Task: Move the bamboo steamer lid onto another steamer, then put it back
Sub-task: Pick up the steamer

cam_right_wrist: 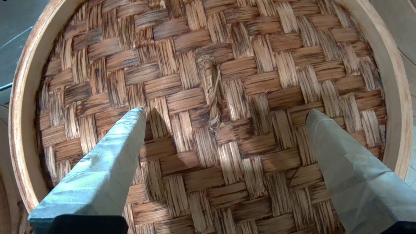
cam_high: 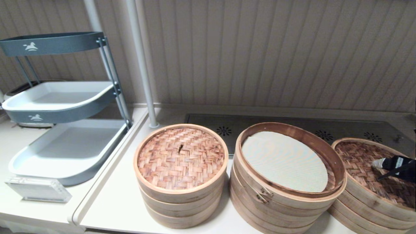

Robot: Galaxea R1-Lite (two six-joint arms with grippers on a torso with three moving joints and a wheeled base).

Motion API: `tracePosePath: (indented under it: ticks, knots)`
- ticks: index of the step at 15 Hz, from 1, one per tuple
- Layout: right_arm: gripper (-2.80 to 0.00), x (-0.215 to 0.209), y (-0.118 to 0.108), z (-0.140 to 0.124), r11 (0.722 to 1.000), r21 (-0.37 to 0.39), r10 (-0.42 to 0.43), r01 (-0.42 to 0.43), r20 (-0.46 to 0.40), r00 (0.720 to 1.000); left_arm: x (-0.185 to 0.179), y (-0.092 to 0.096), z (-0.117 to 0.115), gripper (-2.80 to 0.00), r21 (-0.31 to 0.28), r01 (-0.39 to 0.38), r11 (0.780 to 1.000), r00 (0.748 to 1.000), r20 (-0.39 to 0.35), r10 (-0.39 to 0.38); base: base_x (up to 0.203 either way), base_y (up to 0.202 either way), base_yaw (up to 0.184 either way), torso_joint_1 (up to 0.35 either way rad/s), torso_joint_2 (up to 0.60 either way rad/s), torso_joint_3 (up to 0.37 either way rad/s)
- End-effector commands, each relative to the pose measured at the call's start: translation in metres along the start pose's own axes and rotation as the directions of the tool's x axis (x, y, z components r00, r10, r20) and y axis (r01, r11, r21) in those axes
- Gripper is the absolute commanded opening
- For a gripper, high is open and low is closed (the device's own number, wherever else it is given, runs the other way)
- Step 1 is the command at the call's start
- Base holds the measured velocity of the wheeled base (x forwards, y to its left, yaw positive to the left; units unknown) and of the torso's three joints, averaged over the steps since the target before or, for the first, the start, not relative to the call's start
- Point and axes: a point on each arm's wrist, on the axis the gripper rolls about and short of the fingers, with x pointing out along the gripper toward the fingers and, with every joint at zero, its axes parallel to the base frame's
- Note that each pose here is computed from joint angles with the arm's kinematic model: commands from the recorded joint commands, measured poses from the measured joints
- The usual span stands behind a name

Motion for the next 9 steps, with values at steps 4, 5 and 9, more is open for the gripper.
tracePosePath:
  ticks: [4,5,9]
  knots:
    - [0.0,0.006,0.0,0.001,1.0,0.0,0.0,0.0,-0.001,1.0,0.001,0.0,-0.007,-2.8,0.0,0.001,1.0,1.0,-0.022,-0.001,0.0,0.0,0.0,0.0,0.0,0.0]
    - [0.0,0.007,0.0,0.001,1.0,0.0,0.0,0.0,-0.003,1.0,0.001,0.0,-0.007,-2.8,0.0,0.0,1.0,1.0,-0.022,0.0,0.0,0.0,0.0,0.0,0.0,0.0]
    - [0.0,0.015,-0.001,0.002,1.0,0.0,-0.004,0.004,0.016,1.0,0.001,0.0,-0.007,-2.8,0.0,0.0,1.0,1.0,-0.023,0.0,0.0,0.0,0.0,0.0,0.0,0.0]
